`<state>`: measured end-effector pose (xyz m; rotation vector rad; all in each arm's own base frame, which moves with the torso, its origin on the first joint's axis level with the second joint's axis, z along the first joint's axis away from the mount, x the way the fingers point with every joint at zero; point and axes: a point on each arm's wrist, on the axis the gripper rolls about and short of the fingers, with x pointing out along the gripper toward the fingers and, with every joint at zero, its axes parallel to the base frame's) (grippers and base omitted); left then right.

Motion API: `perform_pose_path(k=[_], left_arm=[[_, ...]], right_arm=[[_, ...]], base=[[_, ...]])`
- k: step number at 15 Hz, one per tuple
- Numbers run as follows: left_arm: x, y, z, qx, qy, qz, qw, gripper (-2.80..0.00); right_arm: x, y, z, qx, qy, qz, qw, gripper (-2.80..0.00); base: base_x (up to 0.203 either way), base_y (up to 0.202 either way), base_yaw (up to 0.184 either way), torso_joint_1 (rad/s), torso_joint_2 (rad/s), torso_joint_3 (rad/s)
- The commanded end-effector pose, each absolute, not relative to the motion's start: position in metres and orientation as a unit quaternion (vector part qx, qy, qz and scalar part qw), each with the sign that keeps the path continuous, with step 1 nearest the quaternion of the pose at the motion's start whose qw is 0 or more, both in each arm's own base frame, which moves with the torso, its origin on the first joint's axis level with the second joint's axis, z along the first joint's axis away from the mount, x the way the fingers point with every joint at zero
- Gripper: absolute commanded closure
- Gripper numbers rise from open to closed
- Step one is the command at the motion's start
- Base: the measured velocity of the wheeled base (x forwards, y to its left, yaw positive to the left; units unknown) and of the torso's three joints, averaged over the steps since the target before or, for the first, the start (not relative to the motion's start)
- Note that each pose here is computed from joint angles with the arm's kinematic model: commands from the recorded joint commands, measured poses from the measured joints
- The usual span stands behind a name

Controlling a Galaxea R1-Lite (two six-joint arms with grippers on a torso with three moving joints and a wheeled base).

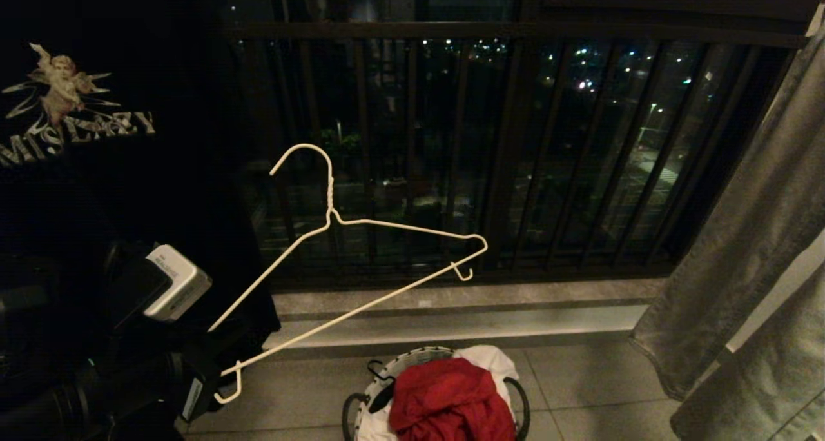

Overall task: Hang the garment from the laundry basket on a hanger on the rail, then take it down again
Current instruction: Pick up clothes from the basket

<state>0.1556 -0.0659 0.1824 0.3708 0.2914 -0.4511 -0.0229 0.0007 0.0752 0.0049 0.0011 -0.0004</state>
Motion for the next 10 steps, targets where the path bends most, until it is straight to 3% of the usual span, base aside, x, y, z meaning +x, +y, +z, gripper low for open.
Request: perform_pose_path(k=[1, 10], left_arm=[[0.1561, -0.0662, 0.1822, 0.183, 0.143, -0.222, 0.947, 0.00], [0.1587, -0.0670, 0.1814, 0.183, 0.147, -0.222, 0.946, 0.00]], right_arm=[[-0.0229, 0.0007, 0.0752, 0.002, 0.000, 0.000, 1.000, 0.00], [-0.0229, 0.0007, 0.0753, 0.002, 0.000, 0.000, 1.000, 0.00]], base=[[0.000, 0.000, 0.000, -0.151, 0.48, 0.332], [0.000, 0.000, 0.000, -0.100, 0.44, 0.332]])
